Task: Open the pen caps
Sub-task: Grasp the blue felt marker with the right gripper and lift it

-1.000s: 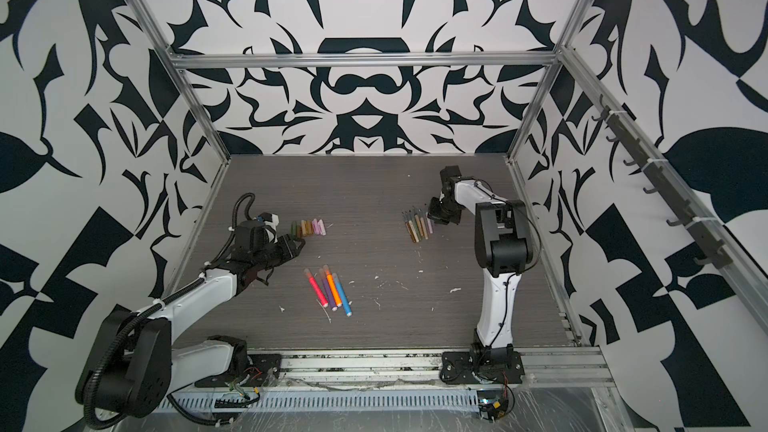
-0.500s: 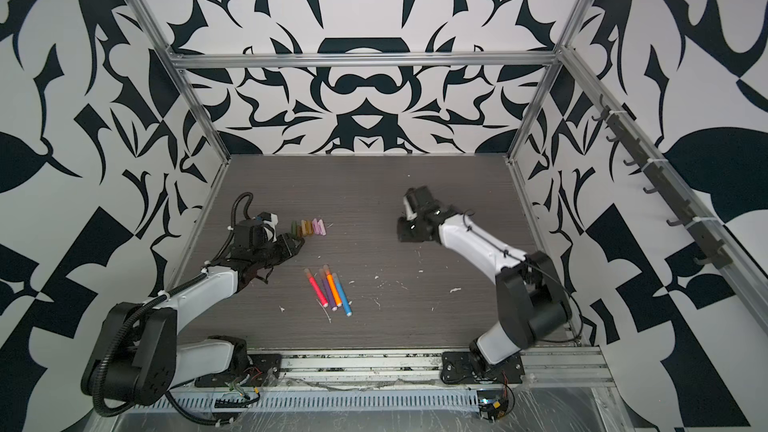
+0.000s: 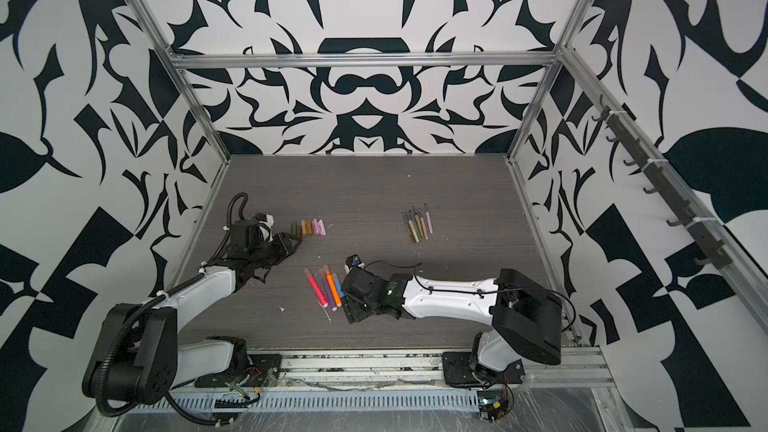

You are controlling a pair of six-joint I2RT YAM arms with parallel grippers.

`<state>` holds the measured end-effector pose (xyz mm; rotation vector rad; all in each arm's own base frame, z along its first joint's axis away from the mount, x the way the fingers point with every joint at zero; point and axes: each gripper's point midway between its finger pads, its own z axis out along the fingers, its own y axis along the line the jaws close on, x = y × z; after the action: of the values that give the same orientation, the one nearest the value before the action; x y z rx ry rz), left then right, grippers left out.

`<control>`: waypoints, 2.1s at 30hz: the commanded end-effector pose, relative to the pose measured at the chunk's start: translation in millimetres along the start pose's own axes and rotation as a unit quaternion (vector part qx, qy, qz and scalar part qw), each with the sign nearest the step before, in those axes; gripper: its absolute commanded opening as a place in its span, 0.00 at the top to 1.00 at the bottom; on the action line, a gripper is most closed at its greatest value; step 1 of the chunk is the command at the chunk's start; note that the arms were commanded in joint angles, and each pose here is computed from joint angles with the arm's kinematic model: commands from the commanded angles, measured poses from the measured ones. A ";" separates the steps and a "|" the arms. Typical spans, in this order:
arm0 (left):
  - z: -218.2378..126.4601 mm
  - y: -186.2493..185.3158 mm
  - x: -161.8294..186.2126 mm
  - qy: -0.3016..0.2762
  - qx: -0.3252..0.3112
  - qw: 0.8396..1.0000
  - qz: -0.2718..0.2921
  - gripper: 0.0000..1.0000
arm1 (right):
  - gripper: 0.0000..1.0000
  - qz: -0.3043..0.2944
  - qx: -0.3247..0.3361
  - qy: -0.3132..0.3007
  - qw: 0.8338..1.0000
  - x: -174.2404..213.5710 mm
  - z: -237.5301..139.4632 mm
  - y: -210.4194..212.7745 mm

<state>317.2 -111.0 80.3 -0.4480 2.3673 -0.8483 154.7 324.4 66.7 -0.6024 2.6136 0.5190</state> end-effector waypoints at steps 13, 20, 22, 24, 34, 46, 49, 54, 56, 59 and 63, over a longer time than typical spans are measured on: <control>-32.5 -19.7 -2.9 -0.028 0.027 0.999 -0.020 0.56 | 0.46 0.002 0.041 -0.013 0.999 2.9 16.5 1.0; -34.9 -21.9 0.8 -0.025 0.036 0.999 -0.016 0.56 | 0.53 -0.014 0.044 0.003 0.999 3.9 22.1 9.5; -35.3 -21.8 1.1 -0.028 0.039 0.999 -0.016 0.56 | 0.56 -0.019 0.042 0.000 0.999 2.1 19.4 13.5; -35.0 -21.1 1.2 -0.031 0.040 0.999 -0.017 0.56 | 0.57 -0.022 0.039 -0.005 0.999 -0.9 15.9 17.2; -26.1 -16.7 2.9 -0.026 0.040 0.999 -0.021 0.56 | 0.64 -0.037 0.061 0.029 0.997 3.3 34.0 20.6; -22.4 -15.5 3.3 -0.020 0.038 0.999 -0.019 0.56 | 0.86 -0.018 0.106 0.063 0.992 12.9 40.7 9.7; -29.4 -19.4 -1.1 -0.021 0.028 0.999 -0.009 0.56 | 0.90 -0.021 0.111 0.053 0.992 4.2 26.5 6.7; -52.4 -49.7 -9.8 -0.022 0.056 0.998 -0.023 0.54 | 0.92 -0.008 0.093 0.035 0.995 -25.4 -13.2 -6.9; -57.2 -68.7 -7.9 -0.012 0.081 0.996 -0.031 0.53 | 0.93 0.011 0.047 0.033 0.998 -36.2 -26.7 -6.3; -58.2 -96.8 3.8 0.016 0.107 0.994 -0.033 0.52 | 0.94 0.049 -0.019 0.022 0.998 -55.7 -47.3 -9.9; -54.6 -123.0 18.6 0.047 0.115 0.992 -0.023 0.52 | 1.00 0.079 -0.071 0.022 0.994 -74.8 -63.5 -15.3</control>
<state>290.5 -172.5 189.1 -0.3445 2.2526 -1.1327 214.1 300.7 139.3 -0.3790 2.6755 0.6081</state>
